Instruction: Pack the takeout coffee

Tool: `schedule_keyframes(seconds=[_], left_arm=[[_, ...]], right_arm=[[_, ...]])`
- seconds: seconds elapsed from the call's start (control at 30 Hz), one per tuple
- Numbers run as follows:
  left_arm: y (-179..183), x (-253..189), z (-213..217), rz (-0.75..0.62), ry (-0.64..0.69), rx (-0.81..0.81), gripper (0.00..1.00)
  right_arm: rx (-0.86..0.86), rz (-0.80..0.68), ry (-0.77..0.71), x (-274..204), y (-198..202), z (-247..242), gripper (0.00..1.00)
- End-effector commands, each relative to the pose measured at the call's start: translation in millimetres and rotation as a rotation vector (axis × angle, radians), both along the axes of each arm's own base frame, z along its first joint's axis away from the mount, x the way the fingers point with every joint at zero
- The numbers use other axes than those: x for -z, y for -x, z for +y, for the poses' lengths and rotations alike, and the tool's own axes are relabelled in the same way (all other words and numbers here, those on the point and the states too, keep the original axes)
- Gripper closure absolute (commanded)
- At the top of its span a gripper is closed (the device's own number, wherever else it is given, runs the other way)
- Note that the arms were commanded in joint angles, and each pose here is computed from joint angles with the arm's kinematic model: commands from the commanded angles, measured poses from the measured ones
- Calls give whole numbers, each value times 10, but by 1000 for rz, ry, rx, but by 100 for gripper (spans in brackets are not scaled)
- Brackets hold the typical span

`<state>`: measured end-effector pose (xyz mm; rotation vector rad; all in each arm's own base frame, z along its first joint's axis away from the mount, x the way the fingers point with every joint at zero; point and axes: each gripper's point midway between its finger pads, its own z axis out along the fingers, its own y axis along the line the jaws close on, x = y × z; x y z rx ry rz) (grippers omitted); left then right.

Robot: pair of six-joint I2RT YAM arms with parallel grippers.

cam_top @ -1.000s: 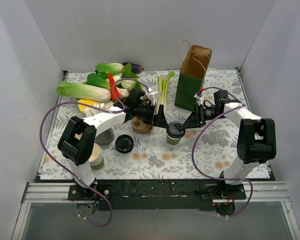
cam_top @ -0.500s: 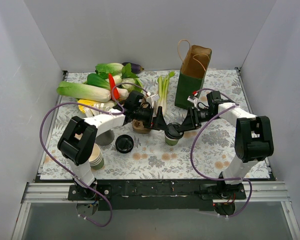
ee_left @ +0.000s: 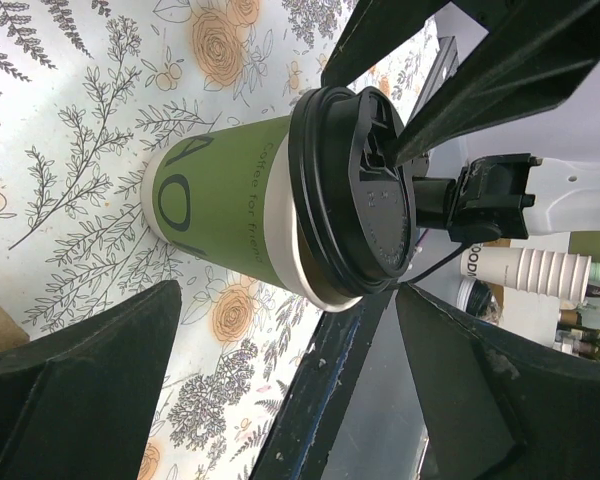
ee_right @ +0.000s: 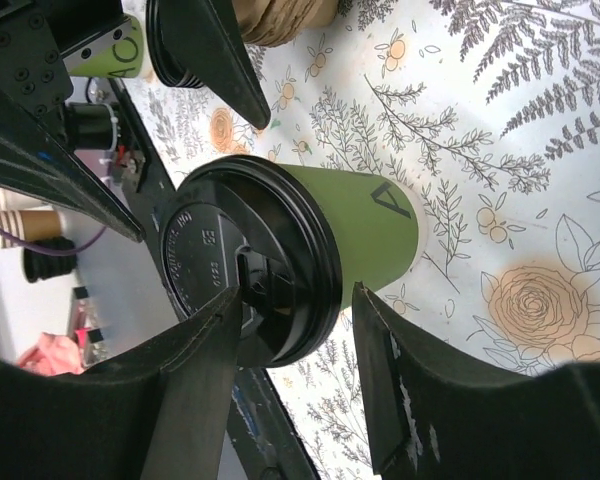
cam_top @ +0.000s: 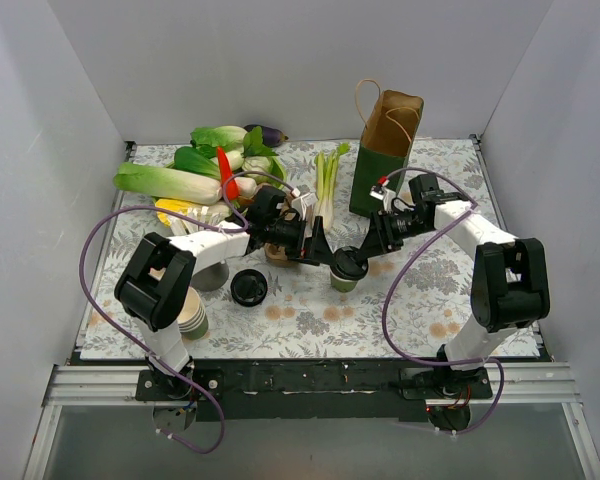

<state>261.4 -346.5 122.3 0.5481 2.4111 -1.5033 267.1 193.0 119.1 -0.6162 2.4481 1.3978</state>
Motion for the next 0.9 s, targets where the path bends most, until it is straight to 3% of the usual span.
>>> schedule_keyframes(seconds=[0.0,0.5,0.87], left_arm=[[-7,-364,29,-81,61,-4,10],[8,-265,150,-50,45,-36,9],[7,-257,106,-29,75,-18,9]], right_arm=[[-32,-129,73,-185,-64,59,44],[-68,-262,262,-149,-133,103,40],[-66,-297,299,-211,-176,136,37]])
